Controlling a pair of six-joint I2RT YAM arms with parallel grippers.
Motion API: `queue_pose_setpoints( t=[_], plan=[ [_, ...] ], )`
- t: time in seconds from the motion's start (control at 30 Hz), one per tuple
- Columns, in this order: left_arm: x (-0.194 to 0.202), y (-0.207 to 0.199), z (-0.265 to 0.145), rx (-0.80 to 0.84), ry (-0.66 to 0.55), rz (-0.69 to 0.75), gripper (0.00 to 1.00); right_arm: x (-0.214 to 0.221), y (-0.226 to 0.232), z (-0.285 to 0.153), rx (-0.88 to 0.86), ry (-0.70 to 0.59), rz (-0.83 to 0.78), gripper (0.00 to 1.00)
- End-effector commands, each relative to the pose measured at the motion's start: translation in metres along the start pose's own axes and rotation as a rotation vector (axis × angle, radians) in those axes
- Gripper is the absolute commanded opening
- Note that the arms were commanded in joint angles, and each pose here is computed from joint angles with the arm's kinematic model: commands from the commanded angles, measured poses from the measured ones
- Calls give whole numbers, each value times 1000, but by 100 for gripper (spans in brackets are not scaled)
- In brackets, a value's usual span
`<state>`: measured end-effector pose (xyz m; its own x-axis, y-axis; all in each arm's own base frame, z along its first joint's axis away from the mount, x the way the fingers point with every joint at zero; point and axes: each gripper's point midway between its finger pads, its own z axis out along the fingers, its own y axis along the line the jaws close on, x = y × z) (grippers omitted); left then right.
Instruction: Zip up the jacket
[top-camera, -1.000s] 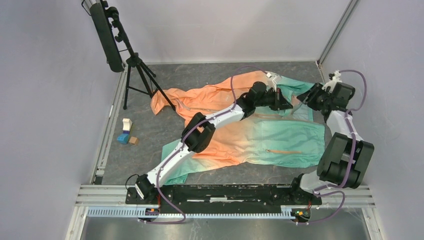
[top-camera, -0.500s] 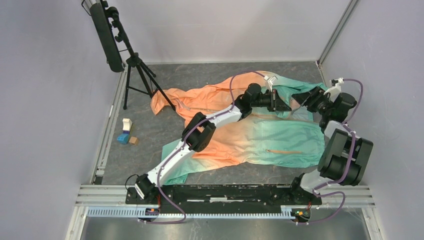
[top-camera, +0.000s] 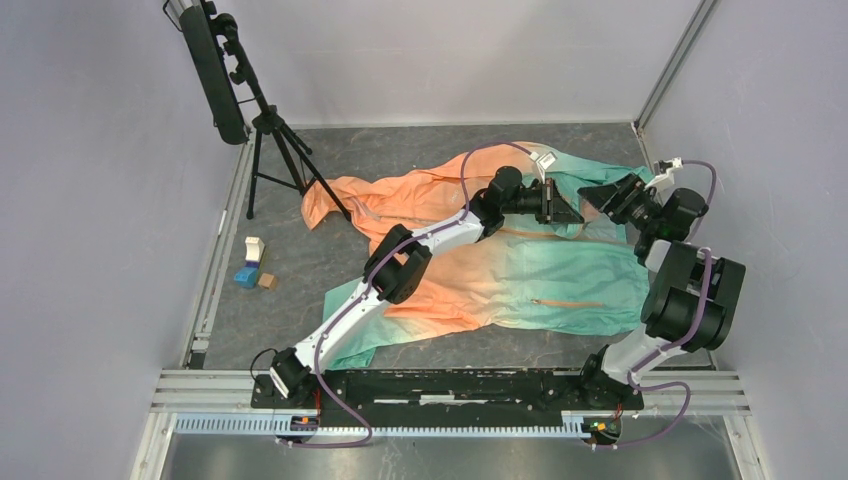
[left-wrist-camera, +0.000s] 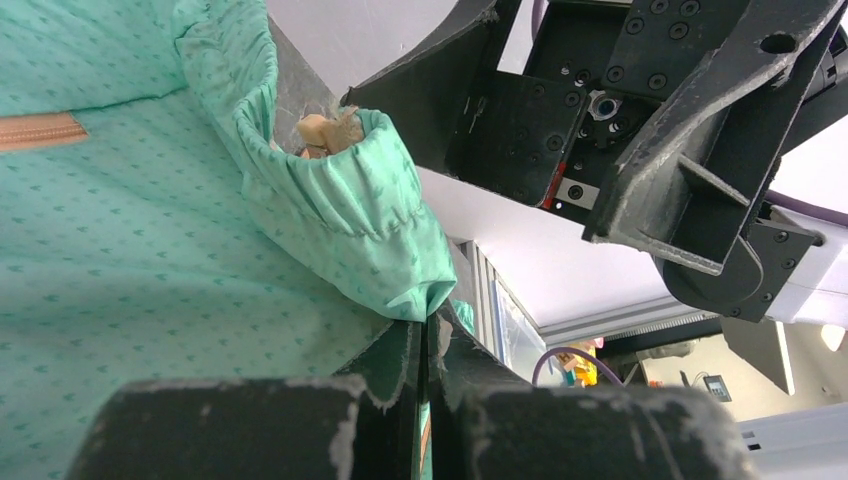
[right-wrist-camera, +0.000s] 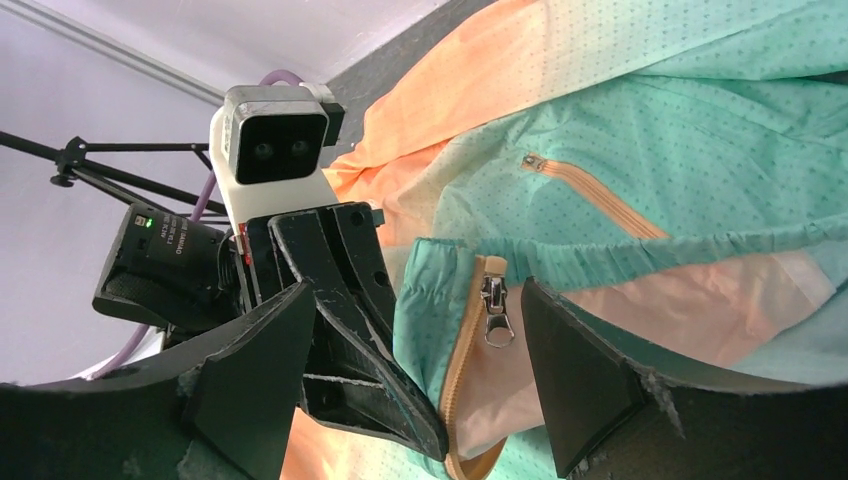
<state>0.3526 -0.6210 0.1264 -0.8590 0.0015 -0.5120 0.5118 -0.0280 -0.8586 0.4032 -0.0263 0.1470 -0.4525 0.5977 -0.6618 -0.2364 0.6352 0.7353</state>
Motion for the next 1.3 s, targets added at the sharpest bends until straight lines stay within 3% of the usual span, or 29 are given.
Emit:
queue_pose_setpoints(
  t=[0.0,0.5,0.8,1.27],
  plan=[
    [-5,-18,3,63,-4,27,2,-1,9,3,-72,-2,-35,82],
    [-4,-14,3,48,3,29,2,10,12,13,-158,-14,39,79],
    [-9,-4,-2,43,-11,-13,2,-1,53,2,-378,-89,122,62],
    [-14,-6,-7,44,-5,-18,2,5,23,8,-188,-45,59,45]
  ],
)
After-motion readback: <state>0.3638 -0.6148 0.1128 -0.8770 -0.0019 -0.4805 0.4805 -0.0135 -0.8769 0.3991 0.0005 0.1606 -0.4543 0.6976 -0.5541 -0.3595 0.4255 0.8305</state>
